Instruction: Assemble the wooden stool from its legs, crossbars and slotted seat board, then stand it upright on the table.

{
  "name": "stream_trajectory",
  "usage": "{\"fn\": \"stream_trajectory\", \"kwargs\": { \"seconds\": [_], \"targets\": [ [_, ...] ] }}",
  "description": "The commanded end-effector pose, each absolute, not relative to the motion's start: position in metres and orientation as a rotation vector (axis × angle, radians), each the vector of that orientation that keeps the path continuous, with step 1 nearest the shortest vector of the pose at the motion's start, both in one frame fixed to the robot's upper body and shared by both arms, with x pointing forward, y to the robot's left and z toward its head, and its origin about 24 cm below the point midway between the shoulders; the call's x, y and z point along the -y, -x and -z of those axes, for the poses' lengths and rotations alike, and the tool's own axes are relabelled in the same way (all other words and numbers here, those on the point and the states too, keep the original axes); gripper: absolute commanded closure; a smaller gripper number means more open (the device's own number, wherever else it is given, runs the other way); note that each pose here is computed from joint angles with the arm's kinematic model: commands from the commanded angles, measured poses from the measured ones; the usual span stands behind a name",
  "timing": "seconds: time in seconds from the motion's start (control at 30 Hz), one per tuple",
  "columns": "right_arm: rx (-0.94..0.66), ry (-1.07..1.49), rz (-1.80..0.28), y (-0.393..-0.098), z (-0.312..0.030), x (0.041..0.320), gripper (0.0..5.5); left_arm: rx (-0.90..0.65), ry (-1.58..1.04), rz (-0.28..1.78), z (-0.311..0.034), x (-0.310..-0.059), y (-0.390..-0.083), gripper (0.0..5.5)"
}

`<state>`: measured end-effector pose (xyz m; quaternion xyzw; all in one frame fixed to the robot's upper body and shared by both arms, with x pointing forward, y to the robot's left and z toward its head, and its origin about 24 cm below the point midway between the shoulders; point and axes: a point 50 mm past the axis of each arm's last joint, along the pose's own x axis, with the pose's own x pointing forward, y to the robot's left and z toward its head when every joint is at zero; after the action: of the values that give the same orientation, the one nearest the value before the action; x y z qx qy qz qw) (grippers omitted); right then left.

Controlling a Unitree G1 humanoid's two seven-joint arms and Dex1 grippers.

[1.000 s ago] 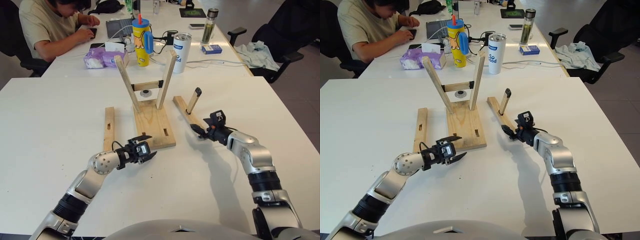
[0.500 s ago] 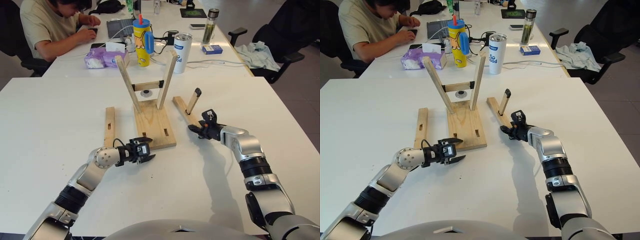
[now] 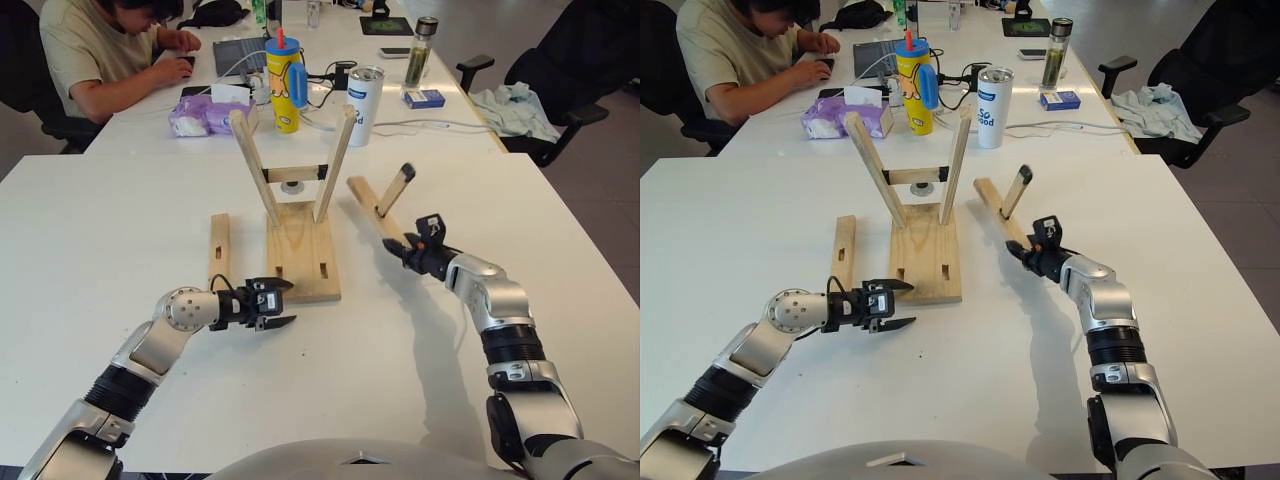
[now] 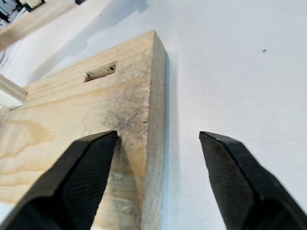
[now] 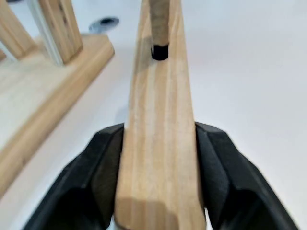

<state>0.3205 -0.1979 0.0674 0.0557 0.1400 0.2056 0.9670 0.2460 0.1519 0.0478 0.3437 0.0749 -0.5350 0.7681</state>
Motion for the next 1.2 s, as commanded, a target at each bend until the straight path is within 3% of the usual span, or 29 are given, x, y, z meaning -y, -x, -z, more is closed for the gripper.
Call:
{"fn": "stream_trajectory", "kwargs": {
  "seconds": [0.03,0.17,0.33,0.47,0.63,0.8,1.13,1.2],
  "targets": [
    [-0.083,-0.171,-0.381,-0.327,-0.098,0.202,3.45,0.003,-0.482,0.965,-0.078,-0.151,-0.264,2.33],
    [0.107,-0.258,-0.478,-0.322,-0.134,0.202,3.45,0.053,-0.145,0.909,-0.109,-0.156,-0.271,2.33],
    [0.203,-0.376,-0.766,-0.305,-0.179,0.186,3.45,0.041,0.258,1.031,-0.144,-0.162,-0.266,1.57],
    [0.056,-0.481,-1.134,-0.283,-0.182,0.157,3.45,0.021,0.455,1.128,-0.162,-0.165,-0.264,0.90],
    [-0.096,-0.665,-1.362,-0.272,-0.167,0.149,3.45,0.036,0.568,1.179,-0.181,-0.164,-0.272,0.12],
    [-0.207,-0.743,-1.481,-0.267,-0.162,0.154,3.45,0.005,0.624,1.213,-0.182,-0.160,-0.275,0.10],
    [-0.304,-0.609,-1.543,-0.258,-0.149,0.161,3.45,0.024,0.729,1.312,-0.198,-0.151,-0.270,0.10],
    [-0.309,-0.588,-1.550,-0.258,-0.147,0.162,3.45,0.007,0.738,1.332,-0.199,-0.151,-0.268,0.45]
  ]
}}
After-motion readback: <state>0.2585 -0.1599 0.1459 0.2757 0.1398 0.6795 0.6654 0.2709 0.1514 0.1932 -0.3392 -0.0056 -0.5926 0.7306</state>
